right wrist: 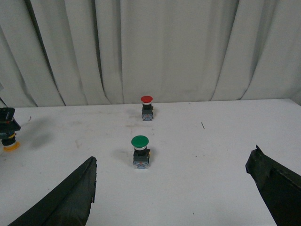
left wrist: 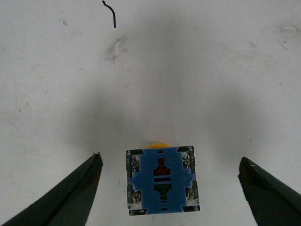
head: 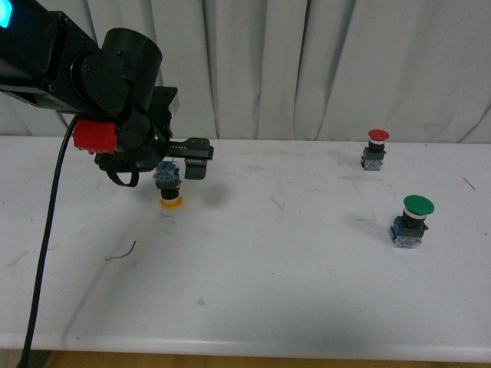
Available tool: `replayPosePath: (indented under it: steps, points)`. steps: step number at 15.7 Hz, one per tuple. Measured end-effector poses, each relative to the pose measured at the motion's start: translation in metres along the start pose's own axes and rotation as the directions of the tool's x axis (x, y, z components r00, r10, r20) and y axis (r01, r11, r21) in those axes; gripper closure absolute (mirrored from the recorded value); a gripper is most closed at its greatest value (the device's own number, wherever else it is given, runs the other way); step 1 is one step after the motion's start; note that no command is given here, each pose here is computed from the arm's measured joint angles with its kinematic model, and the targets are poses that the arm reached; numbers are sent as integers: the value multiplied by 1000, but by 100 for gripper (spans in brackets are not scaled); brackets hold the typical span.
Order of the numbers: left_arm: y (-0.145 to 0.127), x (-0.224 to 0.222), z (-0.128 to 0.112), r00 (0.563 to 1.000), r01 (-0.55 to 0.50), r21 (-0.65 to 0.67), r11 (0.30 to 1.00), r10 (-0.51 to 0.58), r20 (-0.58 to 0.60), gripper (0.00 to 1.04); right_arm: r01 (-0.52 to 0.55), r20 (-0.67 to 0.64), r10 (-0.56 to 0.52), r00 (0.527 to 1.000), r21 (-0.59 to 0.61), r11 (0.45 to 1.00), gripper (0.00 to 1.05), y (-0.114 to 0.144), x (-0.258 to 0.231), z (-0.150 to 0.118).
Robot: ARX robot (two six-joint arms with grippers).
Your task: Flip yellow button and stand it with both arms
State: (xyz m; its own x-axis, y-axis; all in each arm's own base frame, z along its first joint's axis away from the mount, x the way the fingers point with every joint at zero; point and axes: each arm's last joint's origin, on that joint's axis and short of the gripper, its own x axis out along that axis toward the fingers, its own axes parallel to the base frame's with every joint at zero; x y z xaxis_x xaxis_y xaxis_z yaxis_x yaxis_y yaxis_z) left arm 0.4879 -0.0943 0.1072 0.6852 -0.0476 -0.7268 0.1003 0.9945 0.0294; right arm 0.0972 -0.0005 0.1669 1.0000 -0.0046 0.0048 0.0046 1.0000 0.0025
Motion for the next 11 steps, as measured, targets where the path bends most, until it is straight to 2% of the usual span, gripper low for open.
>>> replayPosePath:
  steps: [1, 4, 5, 8, 11]
  points:
    - [0, 0, -1, 1000, -4, 6, 1000, 4, -2, 29, 0, 0, 0, 1000, 0, 1000, 6, 0, 0, 0]
    - [-1, 0, -1, 1000, -11, 16, 1000, 11, -2, 62, 0, 0, 0, 1000, 0, 1000, 6, 0, 0, 0]
    - [-3, 0, -1, 1000, -10, 18, 1000, 10, -1, 69, 0, 0, 0, 1000, 0, 1000, 6, 0, 0, 0]
    - [-6, -2, -2, 1000, -3, 20, 1000, 2, 12, 72, 0, 0, 0, 1000, 0, 1000, 6, 0, 0, 0]
    - [-15, -34, -4, 987, 148, -48, 988, -144, 76, 72, 0, 0, 0, 1000, 0, 1000, 6, 0, 0, 0]
